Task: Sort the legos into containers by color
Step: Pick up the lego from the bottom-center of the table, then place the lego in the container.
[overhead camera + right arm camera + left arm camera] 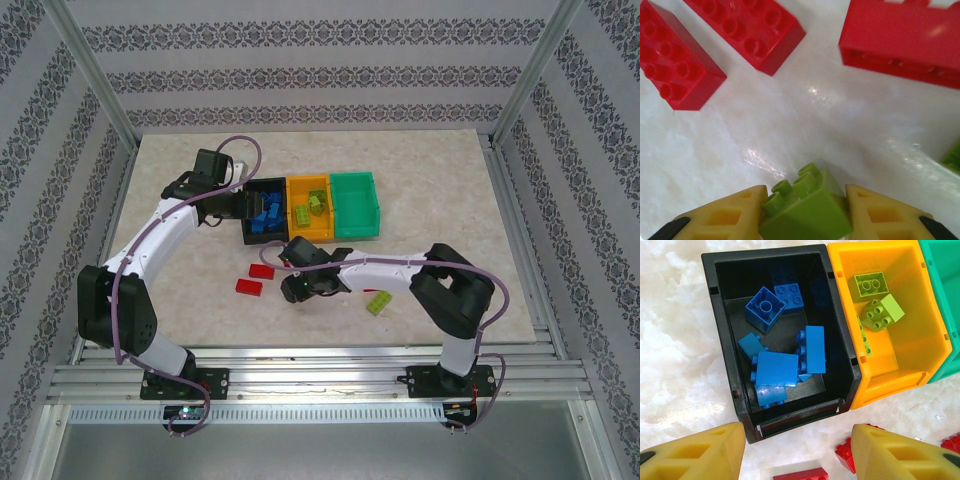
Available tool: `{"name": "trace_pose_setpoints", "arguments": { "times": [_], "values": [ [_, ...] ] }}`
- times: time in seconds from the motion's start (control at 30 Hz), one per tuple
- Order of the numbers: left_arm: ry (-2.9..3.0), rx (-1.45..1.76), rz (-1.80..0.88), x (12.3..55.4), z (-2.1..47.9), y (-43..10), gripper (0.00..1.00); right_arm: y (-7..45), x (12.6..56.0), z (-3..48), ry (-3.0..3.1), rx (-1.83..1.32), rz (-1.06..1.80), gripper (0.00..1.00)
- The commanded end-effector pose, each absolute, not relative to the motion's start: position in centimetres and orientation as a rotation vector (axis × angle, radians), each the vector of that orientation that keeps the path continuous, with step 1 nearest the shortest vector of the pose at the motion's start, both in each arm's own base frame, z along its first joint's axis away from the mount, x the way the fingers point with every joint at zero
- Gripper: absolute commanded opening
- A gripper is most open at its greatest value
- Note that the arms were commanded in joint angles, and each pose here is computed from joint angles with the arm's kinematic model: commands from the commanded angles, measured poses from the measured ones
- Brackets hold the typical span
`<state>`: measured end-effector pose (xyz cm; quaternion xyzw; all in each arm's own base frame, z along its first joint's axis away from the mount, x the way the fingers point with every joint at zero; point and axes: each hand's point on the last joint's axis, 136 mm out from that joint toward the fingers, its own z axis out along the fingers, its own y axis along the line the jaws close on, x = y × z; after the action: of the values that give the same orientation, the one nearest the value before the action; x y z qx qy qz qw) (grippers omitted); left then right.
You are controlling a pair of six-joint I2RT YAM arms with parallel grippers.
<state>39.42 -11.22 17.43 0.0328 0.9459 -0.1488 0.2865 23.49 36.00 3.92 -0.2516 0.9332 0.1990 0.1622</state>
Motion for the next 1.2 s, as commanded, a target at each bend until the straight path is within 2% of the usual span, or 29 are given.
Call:
{"name": "trace_pose_setpoints", "arguments": {
  "times": [0.0,0.27,0.4,0.47,0.67,0.97,1.17],
  "values": [
    [2.512,0.085,-0.413,39.5,18.2,-11.6,0.58,35.2,27.0,8.6,2.556,-0.634,0.592,0.36],
    [2.519,0.086,-0.404,39.6,18.0,-11.5,0.58,32.1,38.1,13.1,2.439,-0.392,0.566,0.38],
    [2.521,0.088,-0.371,39.5,18.0,-11.1,0.58,31.4,42.5,13.9,2.423,-0.351,0.502,0.58],
    [2.514,0.090,-0.363,39.5,18.2,-11.0,0.59,31.8,42.9,14.2,2.431,-0.365,0.518,0.60],
    [2.510,0.091,-0.367,39.5,18.4,-11.0,0.58,32.1,39.8,13.8,2.437,-0.400,0.593,0.60],
    [2.496,0.094,-0.406,39.5,18.9,-11.5,0.58,31.0,30.9,9.4,2.537,-0.538,0.518,0.60],
    [2.496,0.093,-0.408,39.5,18.9,-11.5,0.58,30.3,29.1,5.9,2.617,-0.566,0.446,0.58]
  ]
}}
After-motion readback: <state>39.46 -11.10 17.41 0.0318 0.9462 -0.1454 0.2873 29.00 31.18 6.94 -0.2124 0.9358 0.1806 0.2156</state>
